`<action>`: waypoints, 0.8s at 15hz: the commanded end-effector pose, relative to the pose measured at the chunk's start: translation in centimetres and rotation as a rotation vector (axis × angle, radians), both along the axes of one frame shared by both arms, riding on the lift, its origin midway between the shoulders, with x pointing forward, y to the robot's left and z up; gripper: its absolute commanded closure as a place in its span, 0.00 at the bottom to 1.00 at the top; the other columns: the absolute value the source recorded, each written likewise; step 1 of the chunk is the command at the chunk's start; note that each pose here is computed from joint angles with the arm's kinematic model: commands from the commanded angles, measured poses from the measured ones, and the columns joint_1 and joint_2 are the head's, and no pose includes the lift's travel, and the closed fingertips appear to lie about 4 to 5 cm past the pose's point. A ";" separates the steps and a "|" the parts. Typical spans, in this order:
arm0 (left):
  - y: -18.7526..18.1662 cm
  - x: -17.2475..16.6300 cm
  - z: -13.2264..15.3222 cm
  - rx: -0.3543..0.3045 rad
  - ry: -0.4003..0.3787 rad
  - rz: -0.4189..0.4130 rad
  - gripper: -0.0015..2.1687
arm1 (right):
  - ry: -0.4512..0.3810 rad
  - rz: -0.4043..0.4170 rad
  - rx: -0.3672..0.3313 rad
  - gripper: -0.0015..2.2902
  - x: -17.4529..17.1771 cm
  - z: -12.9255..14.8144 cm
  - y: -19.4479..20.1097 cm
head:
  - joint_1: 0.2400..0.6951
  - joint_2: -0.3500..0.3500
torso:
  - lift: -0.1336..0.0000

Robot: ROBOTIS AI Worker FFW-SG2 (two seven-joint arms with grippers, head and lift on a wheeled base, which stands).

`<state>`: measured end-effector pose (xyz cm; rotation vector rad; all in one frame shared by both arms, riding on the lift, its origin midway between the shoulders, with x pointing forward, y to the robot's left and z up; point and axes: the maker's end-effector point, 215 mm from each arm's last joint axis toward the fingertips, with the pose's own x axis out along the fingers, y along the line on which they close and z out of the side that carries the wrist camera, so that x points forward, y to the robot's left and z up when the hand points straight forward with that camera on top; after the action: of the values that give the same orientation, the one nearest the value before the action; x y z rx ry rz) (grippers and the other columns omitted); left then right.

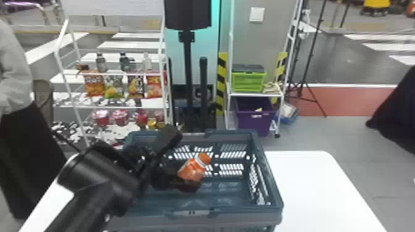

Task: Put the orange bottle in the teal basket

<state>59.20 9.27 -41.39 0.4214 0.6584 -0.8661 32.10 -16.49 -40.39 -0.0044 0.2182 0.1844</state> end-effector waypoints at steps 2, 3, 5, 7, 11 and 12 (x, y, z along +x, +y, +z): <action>-1.8 1.9 -2.7 0.086 0.021 -0.072 0.25 | 0.002 -0.002 0.001 0.06 -0.1 -0.1 0.2 | 0.57 0.50 | 1.00; -1.8 2.0 -3.7 0.128 0.023 -0.092 0.25 | 0.003 -0.002 0.000 0.06 -0.2 -0.2 0.2 | 0.57 0.50 | 1.00; -2.0 1.7 -5.5 0.179 0.048 -0.126 0.25 | 0.000 -0.001 -0.003 0.06 -0.2 -0.1 0.2 | 0.57 0.50 | 1.00; -1.3 1.2 -7.2 0.246 0.063 -0.143 0.25 | 0.000 0.001 -0.002 0.06 -0.2 -0.1 0.3 | 0.57 0.50 | 1.00; -0.2 0.8 -8.5 0.286 0.084 -0.141 0.24 | 0.001 0.004 -0.001 0.06 -0.2 -0.1 0.6 | 0.57 0.50 | 1.00; -0.1 0.9 -8.6 0.288 0.075 -0.134 0.16 | 0.001 0.004 -0.001 0.06 -0.2 -0.1 0.6 | 0.57 0.50 | 1.00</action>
<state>60.08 9.01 -49.79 0.6980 0.8357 -0.9265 31.87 -15.92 -40.52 -0.0055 0.2188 0.1881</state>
